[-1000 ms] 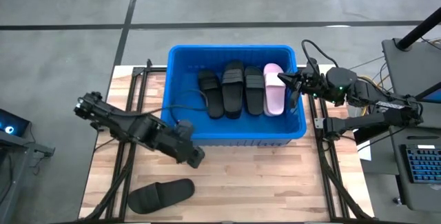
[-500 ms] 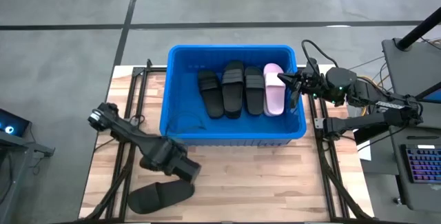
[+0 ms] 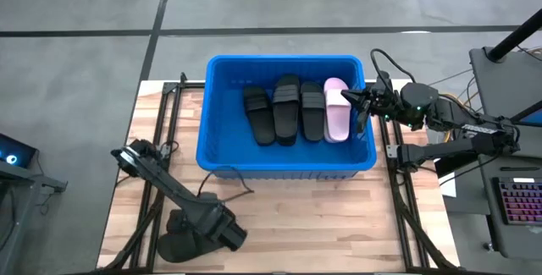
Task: Pick and place slides into bin
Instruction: Stack the black slide on top of the black slide into the blue bin
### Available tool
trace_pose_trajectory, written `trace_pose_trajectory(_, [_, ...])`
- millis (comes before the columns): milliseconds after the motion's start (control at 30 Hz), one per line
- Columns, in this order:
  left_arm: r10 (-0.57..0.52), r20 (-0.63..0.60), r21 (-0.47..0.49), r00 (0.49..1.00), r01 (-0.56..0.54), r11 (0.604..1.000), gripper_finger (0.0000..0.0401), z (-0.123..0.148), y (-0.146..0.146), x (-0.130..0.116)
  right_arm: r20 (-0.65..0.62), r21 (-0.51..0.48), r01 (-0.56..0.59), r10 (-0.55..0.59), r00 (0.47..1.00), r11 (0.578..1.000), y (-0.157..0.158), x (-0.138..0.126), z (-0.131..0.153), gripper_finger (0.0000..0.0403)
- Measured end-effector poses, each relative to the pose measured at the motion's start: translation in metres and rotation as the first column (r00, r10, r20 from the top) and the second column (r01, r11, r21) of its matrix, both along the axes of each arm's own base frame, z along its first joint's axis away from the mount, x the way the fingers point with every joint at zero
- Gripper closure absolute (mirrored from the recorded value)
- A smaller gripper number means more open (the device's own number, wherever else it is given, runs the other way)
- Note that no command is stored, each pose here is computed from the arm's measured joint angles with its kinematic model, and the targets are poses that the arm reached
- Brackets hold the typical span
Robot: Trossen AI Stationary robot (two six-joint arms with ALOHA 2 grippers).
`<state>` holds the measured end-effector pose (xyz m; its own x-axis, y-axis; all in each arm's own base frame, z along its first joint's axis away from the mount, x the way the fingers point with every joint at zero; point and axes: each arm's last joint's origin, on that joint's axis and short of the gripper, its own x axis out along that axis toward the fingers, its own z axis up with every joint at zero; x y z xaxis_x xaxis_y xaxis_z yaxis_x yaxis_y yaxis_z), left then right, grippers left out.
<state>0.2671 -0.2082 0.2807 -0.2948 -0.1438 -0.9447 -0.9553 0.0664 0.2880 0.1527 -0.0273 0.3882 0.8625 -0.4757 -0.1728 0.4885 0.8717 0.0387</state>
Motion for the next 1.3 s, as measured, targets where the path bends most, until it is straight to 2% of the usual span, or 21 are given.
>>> trace_pose_trajectory(267, [0.004,-0.147,0.029,0.989,0.0,1.0,0.0047,-0.036,-0.017,-0.003,-0.002,0.004,0.0,0.0,1.0,1.0,0.0,0.0,0.0,0.0394])
trace_pose_trajectory(533, [-0.004,-0.221,0.065,0.975,0.019,0.998,0.0047,-0.062,-0.03,-0.001,-0.001,0.007,-0.002,0.002,1.0,1.0,0.0,0.0,0.0,0.0394])
trace_pose_trajectory(733, [-0.007,-0.323,0.042,0.946,0.021,0.999,0.0047,-0.084,-0.045,-0.005,0.0,0.007,-0.001,0.001,1.0,1.0,0.0,0.0,0.0,0.0394])
trace_pose_trajectory(933, [-0.022,-0.37,0.04,0.929,0.039,0.998,0.0047,-0.095,-0.057,-0.013,0.0,0.007,-0.001,0.001,1.0,1.0,0.0,0.0,0.0,0.0394])
trace_pose_trajectory(1300, [0.0,-0.403,0.079,0.915,0.035,0.996,0.0055,-0.105,-0.053,-0.019,-0.007,-0.005,-0.004,0.004,1.0,1.0,0.0,0.0,0.0,0.0394])
